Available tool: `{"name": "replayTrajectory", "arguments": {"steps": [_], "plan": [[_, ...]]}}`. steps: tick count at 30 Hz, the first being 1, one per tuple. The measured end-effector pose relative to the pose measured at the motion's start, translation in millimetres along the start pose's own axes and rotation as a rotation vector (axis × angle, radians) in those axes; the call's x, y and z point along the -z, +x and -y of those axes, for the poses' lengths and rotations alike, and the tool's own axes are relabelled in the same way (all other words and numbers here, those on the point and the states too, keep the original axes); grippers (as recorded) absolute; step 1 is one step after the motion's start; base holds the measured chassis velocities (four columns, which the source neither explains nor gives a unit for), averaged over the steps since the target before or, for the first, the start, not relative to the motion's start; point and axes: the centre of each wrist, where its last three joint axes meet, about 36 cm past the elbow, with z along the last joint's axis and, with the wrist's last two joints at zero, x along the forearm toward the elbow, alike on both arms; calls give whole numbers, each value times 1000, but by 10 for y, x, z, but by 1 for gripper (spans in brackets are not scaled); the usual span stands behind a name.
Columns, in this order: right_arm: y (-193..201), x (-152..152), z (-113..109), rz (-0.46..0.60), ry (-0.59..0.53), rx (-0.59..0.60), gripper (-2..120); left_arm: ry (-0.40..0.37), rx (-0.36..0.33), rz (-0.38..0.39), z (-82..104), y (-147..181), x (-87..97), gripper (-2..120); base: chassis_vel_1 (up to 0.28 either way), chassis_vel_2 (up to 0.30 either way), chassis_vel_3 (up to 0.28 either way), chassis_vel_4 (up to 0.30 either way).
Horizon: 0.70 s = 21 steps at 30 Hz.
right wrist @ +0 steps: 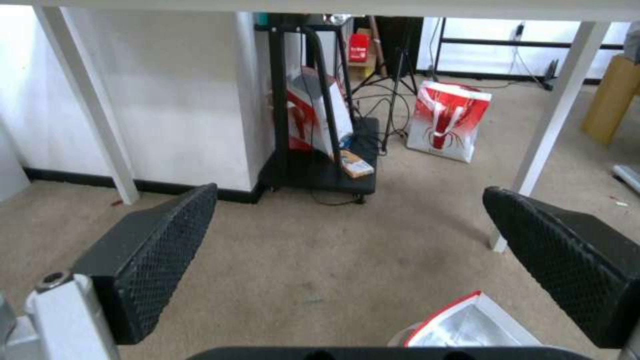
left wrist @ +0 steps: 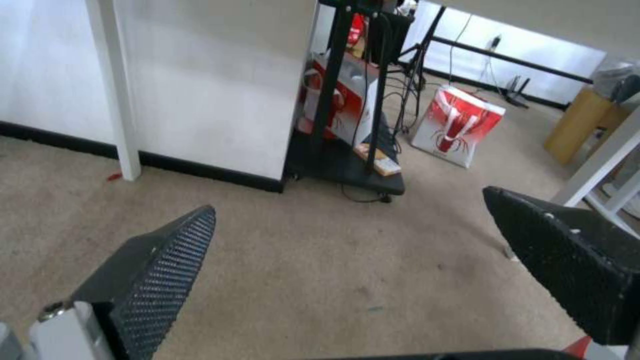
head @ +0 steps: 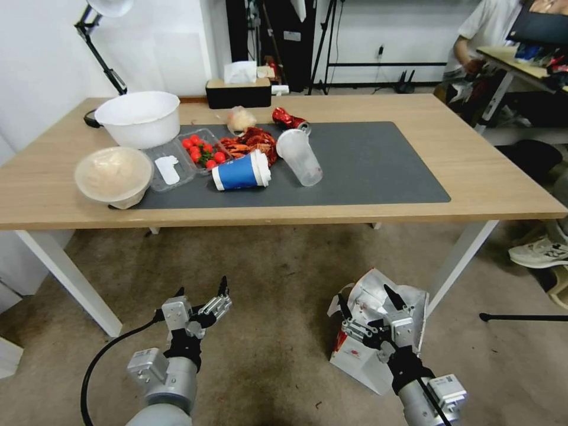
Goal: Pick up the food delivery bag from the floor and place it on the table.
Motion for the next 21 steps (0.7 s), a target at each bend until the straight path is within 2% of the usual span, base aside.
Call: {"name": "replayTrajectory", "arguments": {"steps": [21], "plan": [[5, -140, 3, -8, 1, 2, 100, 4, 18, 1, -18, -3, -57, 100, 0, 0, 0, 0]]}}
